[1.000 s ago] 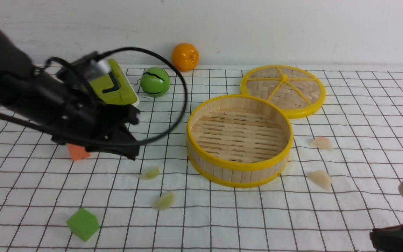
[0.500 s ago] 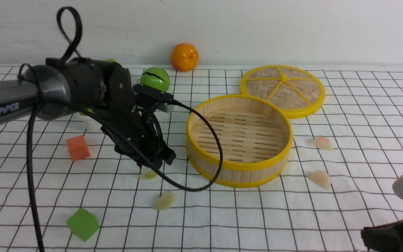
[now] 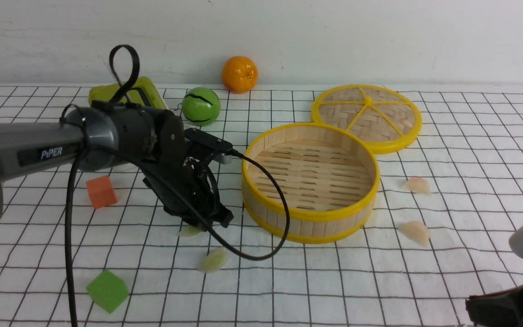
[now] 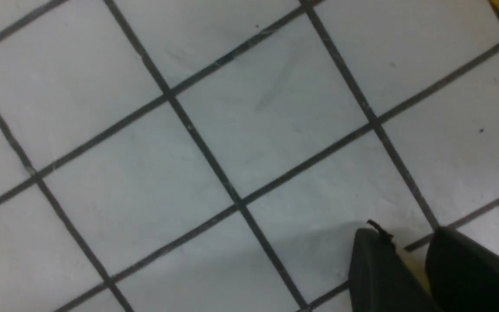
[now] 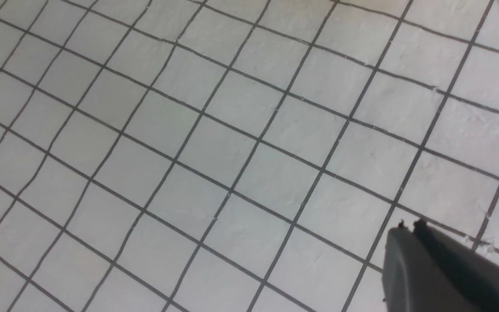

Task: Put the dumplings into the steamer on the table with the white tablecloth.
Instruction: 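Reach for and grasp a dumpling on the table with the left gripper, then place the dumpling into the bamboo steamer basket with the left gripper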

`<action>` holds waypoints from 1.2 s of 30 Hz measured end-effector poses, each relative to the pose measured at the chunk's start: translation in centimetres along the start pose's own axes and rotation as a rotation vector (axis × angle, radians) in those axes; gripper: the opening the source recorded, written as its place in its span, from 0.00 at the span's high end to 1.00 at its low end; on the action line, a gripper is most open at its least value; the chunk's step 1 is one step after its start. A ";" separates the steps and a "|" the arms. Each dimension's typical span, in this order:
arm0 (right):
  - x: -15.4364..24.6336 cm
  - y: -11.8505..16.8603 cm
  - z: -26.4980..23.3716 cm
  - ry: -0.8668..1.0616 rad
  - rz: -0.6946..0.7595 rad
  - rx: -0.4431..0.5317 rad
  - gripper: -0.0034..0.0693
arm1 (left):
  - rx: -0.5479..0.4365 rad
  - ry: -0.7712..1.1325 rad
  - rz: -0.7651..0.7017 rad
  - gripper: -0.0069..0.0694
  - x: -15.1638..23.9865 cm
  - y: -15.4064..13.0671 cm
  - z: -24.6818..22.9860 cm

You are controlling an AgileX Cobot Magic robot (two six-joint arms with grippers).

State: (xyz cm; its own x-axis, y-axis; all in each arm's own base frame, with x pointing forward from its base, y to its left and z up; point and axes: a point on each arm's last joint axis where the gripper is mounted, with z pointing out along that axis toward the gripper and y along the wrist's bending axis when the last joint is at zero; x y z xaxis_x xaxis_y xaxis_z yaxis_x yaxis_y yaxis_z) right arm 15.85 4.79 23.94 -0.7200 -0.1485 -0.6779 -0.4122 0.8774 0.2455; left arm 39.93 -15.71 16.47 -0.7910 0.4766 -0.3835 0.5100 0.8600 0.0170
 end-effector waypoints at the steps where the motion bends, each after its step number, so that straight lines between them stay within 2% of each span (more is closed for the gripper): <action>1: 0.0 0.0 0.0 0.000 0.001 -0.001 0.94 | 0.000 0.002 -0.027 0.73 0.0 0.0 0.0; 8: 0.0 0.0 0.0 -0.002 0.005 -0.003 0.93 | 0.012 0.049 -0.195 0.73 -1.1 0.0 -2.3; 11: 0.0 0.0 0.0 -0.003 0.005 -0.002 0.93 | 0.037 -0.031 -0.268 0.73 -4.2 0.0 -7.2; 14: 0.0 0.0 0.0 -0.003 0.005 -0.003 0.93 | 0.134 -0.190 -0.319 0.73 -7.3 -0.9 -11.5; 17: -0.1 0.0 0.0 -0.007 0.010 -0.005 0.93 | 0.247 -0.310 -0.344 0.73 -9.4 -2.7 -13.1; 20: -0.1 0.1 0.0 -0.009 0.012 -0.007 0.93 | 0.288 -0.367 -0.348 0.73 -10.8 -4.3 -11.4; 23: -0.1 0.1 0.0 -0.011 0.020 -0.014 0.93 | 0.272 -0.373 -0.343 0.73 -11.4 -5.2 -7.7; 29: -0.1 0.2 0.0 -0.012 0.034 -0.027 0.93 | 0.249 -0.321 -0.425 0.73 -11.0 -5.1 -1.5; 32: -0.1 0.3 0.0 -0.015 0.040 -0.032 0.93 | 0.248 -0.307 -0.484 0.73 -10.8 -5.0 0.3; 36: -0.1 0.3 0.0 -0.015 0.040 -0.032 0.92 | 0.236 -0.299 -0.492 0.72 -10.7 -4.9 1.0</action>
State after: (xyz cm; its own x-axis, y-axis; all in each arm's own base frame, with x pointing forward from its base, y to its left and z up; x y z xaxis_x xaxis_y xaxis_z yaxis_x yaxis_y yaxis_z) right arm 15.83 5.06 24.11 -0.7283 -0.1064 -0.6770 -0.4009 0.8673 0.2950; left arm 46.24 -25.21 19.52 -0.8407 -0.0664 -0.5375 0.1978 0.8863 -0.4188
